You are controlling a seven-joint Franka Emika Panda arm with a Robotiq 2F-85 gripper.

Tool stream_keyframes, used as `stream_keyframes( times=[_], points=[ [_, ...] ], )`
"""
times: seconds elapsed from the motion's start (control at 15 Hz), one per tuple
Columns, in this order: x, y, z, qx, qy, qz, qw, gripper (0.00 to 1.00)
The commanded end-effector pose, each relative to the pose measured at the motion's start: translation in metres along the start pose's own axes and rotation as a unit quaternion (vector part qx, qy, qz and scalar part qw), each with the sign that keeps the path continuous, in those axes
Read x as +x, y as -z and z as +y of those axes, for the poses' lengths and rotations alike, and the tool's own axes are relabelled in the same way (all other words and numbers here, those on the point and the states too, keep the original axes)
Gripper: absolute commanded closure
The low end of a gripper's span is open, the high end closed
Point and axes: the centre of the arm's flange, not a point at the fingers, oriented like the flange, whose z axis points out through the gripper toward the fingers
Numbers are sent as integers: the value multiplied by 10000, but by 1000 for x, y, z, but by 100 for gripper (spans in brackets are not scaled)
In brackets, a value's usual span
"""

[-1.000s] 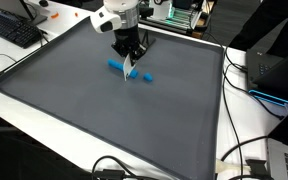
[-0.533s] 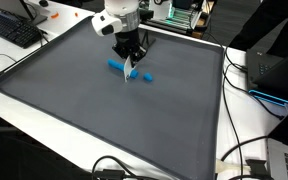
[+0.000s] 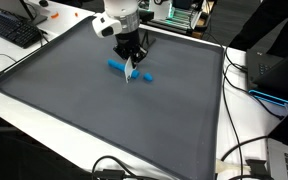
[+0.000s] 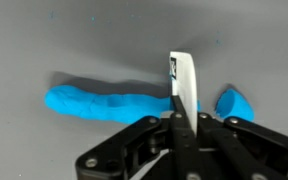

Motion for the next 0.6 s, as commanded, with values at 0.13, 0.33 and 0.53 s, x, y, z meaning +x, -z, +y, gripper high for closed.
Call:
stream_keyframes(
  times=[0.13,0.33,0.53],
  points=[
    [-8,-14,-9,263,20,-102,9996,99],
    [-7,-6,-6,227,-1,-71,9997,99],
    [-7,4,-5,192,-10,-53,9998,99]
  ],
)
